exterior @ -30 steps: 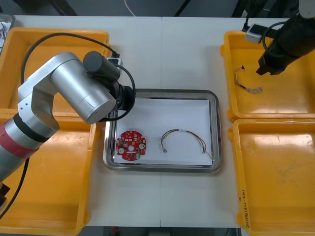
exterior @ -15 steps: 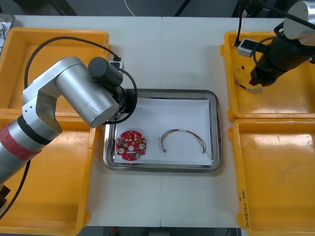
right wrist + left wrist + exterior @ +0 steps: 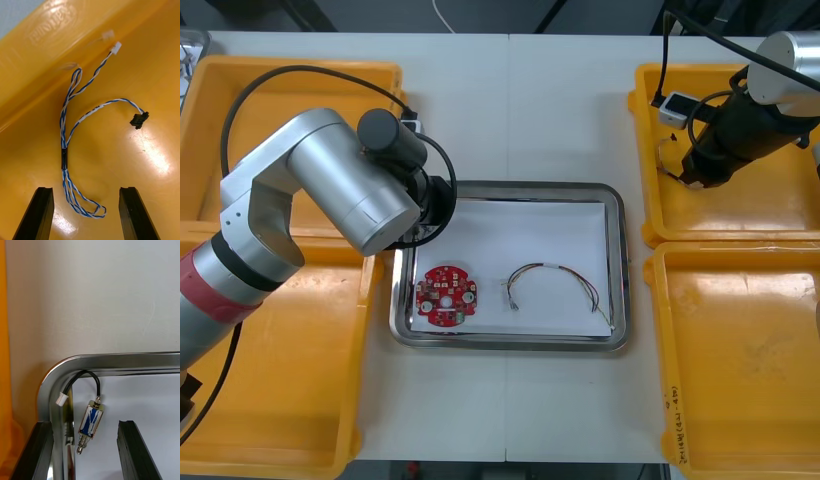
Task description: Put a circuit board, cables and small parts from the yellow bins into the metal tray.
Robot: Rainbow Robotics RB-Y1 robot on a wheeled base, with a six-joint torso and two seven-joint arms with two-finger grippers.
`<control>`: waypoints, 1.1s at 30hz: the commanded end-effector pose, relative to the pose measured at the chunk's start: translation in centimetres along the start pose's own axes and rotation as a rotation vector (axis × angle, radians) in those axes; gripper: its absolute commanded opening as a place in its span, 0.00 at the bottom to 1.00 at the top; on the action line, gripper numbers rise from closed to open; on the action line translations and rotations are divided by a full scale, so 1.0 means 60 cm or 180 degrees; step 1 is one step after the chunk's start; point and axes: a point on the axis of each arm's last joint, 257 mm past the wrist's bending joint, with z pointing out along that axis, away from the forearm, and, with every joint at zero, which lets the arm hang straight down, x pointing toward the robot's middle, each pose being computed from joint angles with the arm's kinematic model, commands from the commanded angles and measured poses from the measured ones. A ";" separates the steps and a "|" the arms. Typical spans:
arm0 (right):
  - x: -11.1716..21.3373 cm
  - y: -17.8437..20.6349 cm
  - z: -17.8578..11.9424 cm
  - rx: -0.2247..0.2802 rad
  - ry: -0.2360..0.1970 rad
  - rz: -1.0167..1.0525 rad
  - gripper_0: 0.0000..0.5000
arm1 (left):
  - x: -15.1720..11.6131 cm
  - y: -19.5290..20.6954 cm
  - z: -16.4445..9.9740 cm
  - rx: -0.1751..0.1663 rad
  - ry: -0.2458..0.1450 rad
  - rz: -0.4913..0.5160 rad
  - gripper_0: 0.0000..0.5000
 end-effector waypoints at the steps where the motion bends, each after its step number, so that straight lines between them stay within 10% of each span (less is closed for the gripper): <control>1: -0.014 0.023 0.012 -0.0053 -0.0050 0.0078 1.00 | -0.072 -0.020 -0.070 0.0174 -0.0209 -0.0244 1.00; 19: -0.005 0.041 0.039 -0.0081 -0.0108 0.0273 1.00 | -0.126 0.103 -0.185 0.0055 0.0070 0.0144 1.00; 33: -0.009 0.046 0.047 -0.0048 -0.0107 0.0300 1.00 | -0.159 0.213 -0.158 -0.0019 0.0188 0.0511 1.00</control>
